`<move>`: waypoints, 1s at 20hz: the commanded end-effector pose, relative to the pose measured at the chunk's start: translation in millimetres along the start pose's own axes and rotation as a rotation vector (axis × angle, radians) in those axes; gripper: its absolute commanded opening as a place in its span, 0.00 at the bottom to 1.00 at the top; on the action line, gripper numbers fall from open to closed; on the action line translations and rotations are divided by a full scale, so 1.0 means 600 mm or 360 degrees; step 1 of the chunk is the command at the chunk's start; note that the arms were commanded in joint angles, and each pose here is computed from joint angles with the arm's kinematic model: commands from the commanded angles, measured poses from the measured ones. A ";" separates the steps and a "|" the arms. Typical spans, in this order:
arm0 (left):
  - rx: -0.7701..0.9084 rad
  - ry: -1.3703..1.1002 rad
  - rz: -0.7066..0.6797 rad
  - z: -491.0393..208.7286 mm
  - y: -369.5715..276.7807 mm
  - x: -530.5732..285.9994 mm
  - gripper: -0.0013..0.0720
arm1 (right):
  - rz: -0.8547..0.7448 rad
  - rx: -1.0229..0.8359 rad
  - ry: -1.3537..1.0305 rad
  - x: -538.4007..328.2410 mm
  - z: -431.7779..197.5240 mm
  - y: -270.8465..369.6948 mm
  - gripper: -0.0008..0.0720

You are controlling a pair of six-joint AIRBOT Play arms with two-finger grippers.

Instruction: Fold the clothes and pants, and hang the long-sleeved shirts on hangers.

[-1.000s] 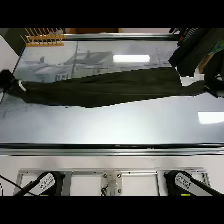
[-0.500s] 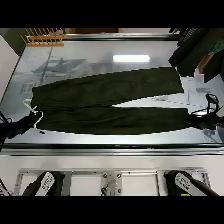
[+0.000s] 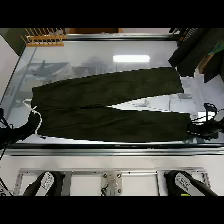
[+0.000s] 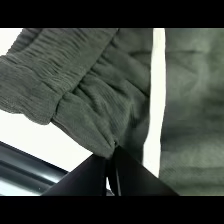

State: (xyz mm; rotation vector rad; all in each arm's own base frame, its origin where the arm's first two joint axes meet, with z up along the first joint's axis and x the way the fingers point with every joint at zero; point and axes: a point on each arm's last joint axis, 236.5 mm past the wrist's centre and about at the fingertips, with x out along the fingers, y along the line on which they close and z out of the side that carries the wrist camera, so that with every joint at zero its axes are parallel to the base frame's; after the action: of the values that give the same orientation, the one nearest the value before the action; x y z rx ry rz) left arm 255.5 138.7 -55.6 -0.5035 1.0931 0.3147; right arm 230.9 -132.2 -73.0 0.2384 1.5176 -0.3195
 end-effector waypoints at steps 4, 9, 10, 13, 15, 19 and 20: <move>-0.0003 0.0066 -0.0017 -0.014 0.000 0.010 0.04 | 0.0021 0.0256 -0.0214 -0.092 0.074 -0.005 0.89; 0.0021 -0.0016 -0.0005 0.001 -0.004 -0.010 0.04 | 0.0426 0.0477 -0.0583 -0.151 0.223 0.067 0.89; 0.0021 -0.0019 -0.0004 0.001 -0.004 -0.010 0.04 | 0.0504 0.0523 -0.0601 -0.142 0.248 0.080 0.89; 0.0021 -0.0018 -0.0005 0.001 -0.004 -0.010 0.04 | 0.0684 0.0694 -0.0573 -0.076 0.312 0.108 0.89; 0.0021 -0.0018 -0.0005 0.001 -0.004 -0.010 0.04 | 0.0752 0.0776 -0.0503 -0.026 0.334 0.124 0.89; 0.0021 -0.0018 -0.0005 0.001 -0.004 -0.010 0.04 | 0.0762 0.0758 -0.0464 0.042 0.368 0.168 0.89; 0.0021 -0.0018 -0.0005 0.001 -0.004 -0.010 0.04 | 0.0761 0.0731 -0.0489 0.047 0.380 0.184 0.89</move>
State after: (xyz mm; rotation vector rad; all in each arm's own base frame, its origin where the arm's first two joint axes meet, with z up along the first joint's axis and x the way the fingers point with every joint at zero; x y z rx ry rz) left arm 254.6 136.7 -49.6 -0.4902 1.0841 0.3052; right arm 454.7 -120.8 -76.1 0.8422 1.0618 -0.3094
